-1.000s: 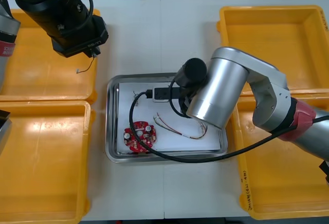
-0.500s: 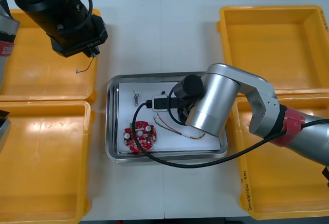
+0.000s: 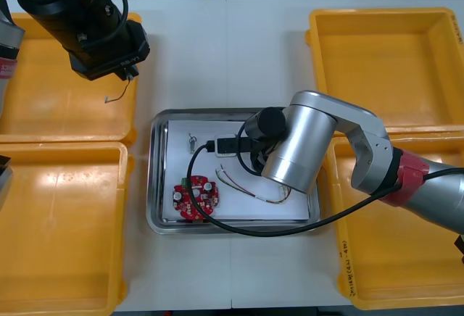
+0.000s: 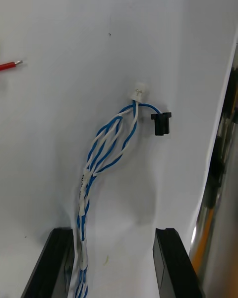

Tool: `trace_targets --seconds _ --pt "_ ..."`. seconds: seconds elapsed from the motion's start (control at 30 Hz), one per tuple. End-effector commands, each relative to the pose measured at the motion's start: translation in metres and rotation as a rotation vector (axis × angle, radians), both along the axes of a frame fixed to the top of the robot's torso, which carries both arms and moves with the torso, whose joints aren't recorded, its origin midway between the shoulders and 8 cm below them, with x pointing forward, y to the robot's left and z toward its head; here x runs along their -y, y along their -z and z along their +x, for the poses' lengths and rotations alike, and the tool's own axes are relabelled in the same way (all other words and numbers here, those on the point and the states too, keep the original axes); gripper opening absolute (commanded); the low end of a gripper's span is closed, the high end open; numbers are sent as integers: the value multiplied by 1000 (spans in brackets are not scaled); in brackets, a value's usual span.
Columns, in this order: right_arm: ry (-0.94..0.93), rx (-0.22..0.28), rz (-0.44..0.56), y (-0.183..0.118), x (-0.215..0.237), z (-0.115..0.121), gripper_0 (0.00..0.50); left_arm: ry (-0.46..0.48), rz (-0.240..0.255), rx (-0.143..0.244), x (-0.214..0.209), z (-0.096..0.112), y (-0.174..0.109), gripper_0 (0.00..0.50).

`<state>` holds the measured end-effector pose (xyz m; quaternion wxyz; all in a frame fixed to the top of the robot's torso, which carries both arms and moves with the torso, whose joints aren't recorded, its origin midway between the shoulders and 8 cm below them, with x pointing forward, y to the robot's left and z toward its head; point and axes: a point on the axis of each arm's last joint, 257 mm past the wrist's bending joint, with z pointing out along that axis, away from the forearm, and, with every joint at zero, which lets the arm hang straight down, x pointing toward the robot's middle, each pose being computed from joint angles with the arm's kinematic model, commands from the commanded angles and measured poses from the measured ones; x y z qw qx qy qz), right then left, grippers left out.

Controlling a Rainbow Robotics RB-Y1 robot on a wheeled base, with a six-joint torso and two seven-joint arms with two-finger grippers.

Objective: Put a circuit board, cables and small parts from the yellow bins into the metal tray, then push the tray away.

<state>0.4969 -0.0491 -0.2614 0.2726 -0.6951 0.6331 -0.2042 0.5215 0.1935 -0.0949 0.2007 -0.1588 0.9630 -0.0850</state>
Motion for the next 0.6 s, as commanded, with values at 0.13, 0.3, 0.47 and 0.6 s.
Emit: trace_targets --seconds 0.13,0.3,0.47,0.6 --pt "15 37 47 -26 -5 7 467 37 33 83 -7 7 -40 0" --pt "44 41 74 -54 -2 13 469 37 33 81 -7 7 -39 0" --pt "82 -27 129 -86 6 8 469 39 32 81 -7 7 -40 0" --pt "97 -46 172 -115 12 3 468 40 31 79 -7 6 -39 0"
